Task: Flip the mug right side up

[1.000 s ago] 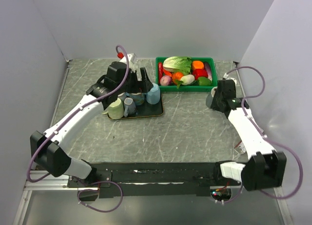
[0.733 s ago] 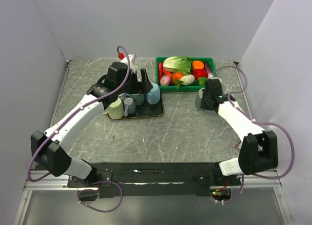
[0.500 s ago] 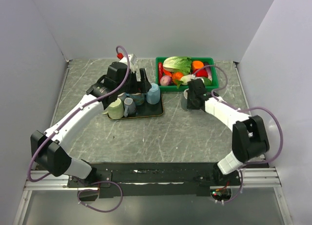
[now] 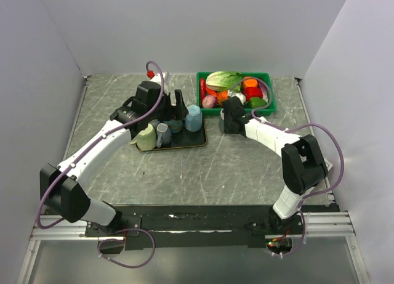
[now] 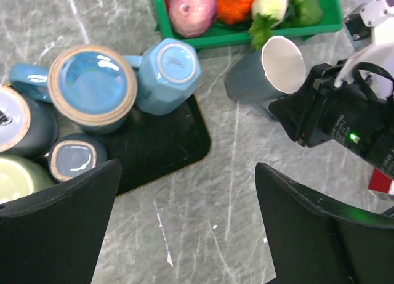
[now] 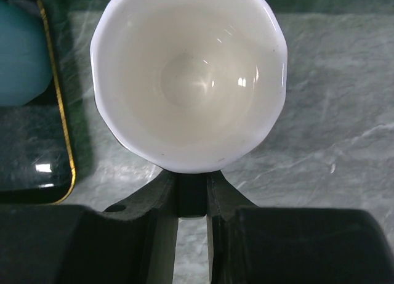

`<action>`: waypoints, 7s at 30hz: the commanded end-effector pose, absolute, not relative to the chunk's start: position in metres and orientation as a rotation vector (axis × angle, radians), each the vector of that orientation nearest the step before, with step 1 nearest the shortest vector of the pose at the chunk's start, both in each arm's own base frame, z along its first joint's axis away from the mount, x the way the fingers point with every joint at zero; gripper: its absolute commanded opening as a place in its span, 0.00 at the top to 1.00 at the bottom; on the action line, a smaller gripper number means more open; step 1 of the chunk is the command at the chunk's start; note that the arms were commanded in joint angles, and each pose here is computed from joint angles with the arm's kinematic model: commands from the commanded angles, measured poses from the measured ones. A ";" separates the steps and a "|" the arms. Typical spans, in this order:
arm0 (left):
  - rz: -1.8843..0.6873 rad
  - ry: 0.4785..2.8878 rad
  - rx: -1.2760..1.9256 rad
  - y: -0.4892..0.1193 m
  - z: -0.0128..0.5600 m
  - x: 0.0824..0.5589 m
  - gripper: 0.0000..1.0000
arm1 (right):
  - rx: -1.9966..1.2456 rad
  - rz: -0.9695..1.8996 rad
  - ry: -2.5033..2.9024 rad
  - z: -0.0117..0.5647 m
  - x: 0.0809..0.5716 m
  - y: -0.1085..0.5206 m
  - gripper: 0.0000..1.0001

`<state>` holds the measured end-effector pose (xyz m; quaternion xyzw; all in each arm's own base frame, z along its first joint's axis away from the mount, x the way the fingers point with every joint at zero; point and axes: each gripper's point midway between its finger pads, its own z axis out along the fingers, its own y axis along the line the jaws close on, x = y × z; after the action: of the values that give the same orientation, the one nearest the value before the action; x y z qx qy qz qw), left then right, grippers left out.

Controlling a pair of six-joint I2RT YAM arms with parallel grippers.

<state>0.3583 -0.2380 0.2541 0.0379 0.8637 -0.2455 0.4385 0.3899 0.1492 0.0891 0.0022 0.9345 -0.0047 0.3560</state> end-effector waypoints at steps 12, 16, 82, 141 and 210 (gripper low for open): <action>-0.512 2.155 0.037 -0.218 0.236 0.360 0.04 | 0.028 -0.071 2.331 0.125 0.409 0.179 0.52; -0.476 2.166 0.043 -0.212 0.230 0.359 0.04 | 0.034 -0.048 2.350 0.131 0.405 0.181 0.35; -0.093 2.389 0.071 -0.189 0.121 0.367 0.99 | 0.154 0.289 2.237 0.242 0.349 0.153 0.29; -1.368 1.436 0.022 -0.276 0.477 0.295 0.99 | -0.170 1.856 1.230 0.448 0.309 0.302 0.36; -0.410 2.074 -0.184 -0.164 0.275 0.358 0.04 | 0.054 -0.023 2.305 0.094 0.394 0.107 1.00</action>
<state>0.3563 -0.1659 0.2714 -0.0710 0.8543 -0.1639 0.4881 0.3667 0.0967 0.0782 0.0214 0.9326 -0.0221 0.3596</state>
